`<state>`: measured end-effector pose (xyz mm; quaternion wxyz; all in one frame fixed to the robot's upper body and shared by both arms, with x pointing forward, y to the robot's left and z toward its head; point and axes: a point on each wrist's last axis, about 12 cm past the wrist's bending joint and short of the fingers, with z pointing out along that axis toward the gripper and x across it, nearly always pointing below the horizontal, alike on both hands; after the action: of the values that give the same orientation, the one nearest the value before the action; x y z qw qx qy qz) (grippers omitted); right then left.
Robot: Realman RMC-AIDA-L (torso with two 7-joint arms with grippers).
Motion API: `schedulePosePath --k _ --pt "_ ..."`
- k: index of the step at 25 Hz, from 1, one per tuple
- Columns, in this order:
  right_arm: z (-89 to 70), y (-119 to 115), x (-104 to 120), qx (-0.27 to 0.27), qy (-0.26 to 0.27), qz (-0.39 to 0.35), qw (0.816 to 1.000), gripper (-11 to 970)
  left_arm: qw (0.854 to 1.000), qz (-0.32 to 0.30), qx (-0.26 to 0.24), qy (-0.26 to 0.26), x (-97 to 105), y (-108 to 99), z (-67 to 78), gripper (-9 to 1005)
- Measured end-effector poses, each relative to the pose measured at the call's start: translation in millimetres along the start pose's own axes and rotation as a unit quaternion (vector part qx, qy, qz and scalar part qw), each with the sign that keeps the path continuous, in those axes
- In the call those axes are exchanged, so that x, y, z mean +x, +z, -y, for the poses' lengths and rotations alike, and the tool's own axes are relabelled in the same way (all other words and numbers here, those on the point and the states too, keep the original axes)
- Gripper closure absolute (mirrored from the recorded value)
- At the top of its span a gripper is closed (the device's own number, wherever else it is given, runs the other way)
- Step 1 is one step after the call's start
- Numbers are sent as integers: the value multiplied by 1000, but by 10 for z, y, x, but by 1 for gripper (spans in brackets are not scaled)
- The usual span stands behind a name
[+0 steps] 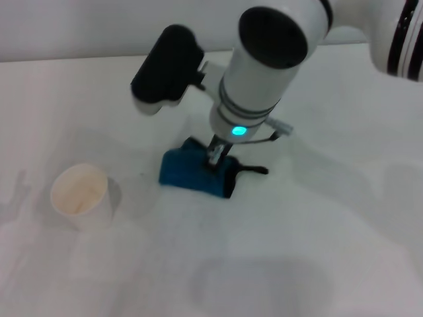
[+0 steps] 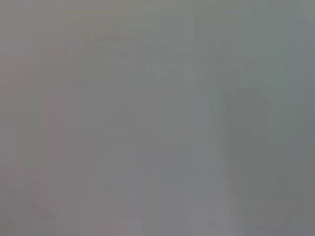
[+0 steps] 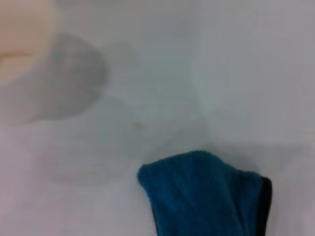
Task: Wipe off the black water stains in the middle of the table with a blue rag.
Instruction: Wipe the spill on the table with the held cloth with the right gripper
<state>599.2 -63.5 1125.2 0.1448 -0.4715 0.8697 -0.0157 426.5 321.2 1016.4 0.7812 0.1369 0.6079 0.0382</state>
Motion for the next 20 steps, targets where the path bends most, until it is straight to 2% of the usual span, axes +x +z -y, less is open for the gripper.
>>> schedulePosePath --k 3,6,10,16,19,20 --pt "198 -22 104 12 28 -13 999 868 1000 3 2 0 -4 23 -2 134" --pt "264 -30 190 7 38 -28 999 864 1000 4 2 3 -6 41 -18 134" --pt "388 -35 422 -11 63 -58 996 858 1000 8 3 5 -12 76 -33 135" --pt "535 -155 744 -15 95 -73 993 850 1000 4 -1 12 -2 74 -79 135" --pt "610 -237 984 -22 118 -76 990 846 1000 1 -1 10 3 77 -86 135" --pt "610 -237 984 -22 118 -76 990 844 1000 1 -2 9 4 77 -90 135"
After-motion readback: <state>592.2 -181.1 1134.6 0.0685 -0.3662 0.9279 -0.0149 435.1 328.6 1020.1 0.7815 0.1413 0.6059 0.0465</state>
